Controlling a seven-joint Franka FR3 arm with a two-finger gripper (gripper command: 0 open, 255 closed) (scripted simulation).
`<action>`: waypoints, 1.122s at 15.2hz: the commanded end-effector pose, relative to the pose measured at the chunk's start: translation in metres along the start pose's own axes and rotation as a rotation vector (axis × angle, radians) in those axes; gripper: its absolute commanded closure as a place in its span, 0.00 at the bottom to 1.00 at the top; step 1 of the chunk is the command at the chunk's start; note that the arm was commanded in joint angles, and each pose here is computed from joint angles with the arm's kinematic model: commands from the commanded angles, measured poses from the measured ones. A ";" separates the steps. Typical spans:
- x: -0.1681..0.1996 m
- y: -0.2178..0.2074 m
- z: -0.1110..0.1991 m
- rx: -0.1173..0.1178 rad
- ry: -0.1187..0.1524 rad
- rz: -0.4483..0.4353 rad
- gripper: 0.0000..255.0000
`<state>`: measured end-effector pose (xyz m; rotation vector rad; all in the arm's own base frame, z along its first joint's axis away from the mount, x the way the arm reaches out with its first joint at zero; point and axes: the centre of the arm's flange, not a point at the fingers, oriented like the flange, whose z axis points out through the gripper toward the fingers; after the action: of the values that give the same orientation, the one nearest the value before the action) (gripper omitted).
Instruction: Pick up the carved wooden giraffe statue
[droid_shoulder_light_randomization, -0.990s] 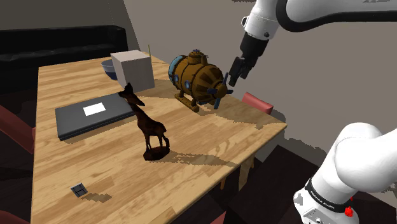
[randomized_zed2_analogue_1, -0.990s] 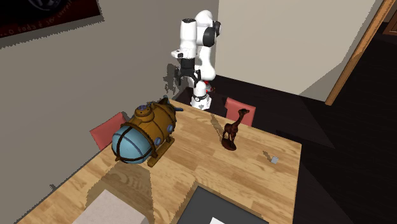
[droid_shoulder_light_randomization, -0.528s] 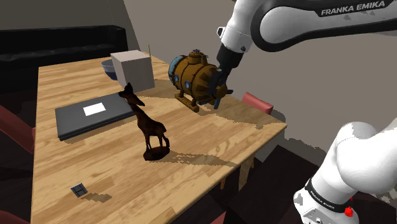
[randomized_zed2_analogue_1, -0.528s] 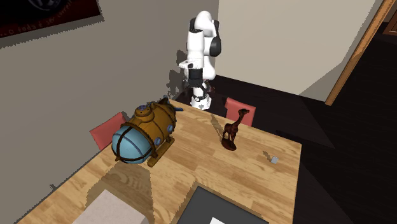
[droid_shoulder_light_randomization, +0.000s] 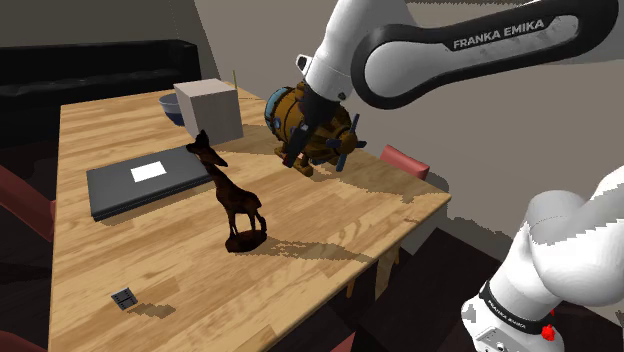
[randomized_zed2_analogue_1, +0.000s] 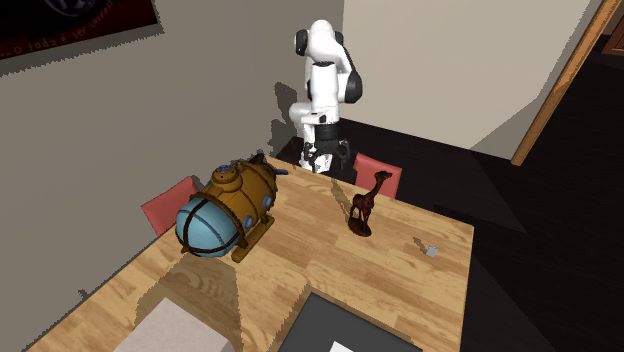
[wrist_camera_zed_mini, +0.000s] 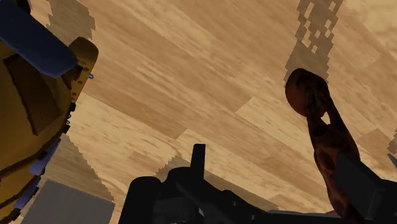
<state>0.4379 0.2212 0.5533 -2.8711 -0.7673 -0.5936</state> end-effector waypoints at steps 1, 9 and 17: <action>0.012 -0.014 0.015 0.018 0.024 -0.053 0.00; 0.055 -0.082 0.059 0.085 0.113 -0.258 0.00; 0.047 -0.091 0.093 0.094 0.125 -0.286 0.00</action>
<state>0.4622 0.3403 0.4925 -2.6299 -1.1608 -0.7381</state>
